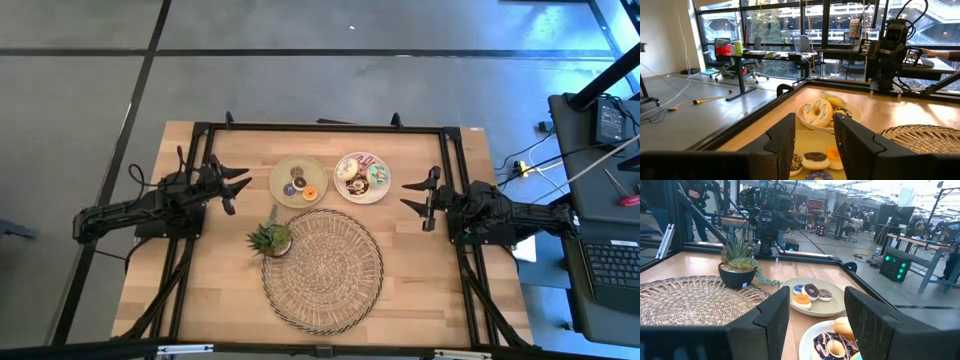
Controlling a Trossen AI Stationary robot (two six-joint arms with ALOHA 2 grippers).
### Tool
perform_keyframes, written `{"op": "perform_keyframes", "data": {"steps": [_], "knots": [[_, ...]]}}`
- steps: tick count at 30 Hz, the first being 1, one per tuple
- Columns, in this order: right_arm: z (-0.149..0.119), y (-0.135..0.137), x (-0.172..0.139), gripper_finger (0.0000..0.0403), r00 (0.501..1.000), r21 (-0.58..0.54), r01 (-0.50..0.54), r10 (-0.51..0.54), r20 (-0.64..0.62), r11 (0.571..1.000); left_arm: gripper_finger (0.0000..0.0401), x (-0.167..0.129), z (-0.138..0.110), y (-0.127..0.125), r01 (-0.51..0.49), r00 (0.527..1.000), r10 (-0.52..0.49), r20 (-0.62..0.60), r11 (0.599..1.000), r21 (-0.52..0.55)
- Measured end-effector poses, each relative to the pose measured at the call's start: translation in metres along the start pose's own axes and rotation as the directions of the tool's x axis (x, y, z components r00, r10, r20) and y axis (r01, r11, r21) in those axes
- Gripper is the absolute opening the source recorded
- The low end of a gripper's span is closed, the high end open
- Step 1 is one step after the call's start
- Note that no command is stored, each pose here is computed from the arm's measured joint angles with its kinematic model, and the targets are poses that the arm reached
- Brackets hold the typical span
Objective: Pick & Place donuts
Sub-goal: Return to Home Position
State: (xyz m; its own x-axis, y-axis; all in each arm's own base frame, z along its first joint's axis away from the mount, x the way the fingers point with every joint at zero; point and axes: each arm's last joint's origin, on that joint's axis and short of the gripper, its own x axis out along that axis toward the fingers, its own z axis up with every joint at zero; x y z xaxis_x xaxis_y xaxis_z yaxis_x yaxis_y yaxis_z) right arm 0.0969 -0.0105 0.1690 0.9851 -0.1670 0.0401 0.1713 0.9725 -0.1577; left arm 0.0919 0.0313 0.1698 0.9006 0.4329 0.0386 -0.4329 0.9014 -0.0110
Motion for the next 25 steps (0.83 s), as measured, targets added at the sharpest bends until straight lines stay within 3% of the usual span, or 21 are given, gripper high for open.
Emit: {"op": "perform_keyframes", "data": {"steps": [25], "knots": [[0.0000,0.0000,0.0000,0.0191,1.000,0.000,0.000,0.000,0.000,1.000,0.0131,0.0000,0.0001,0.0000,0.000,1.000,0.000,0.000,1.000,0.000]]}}
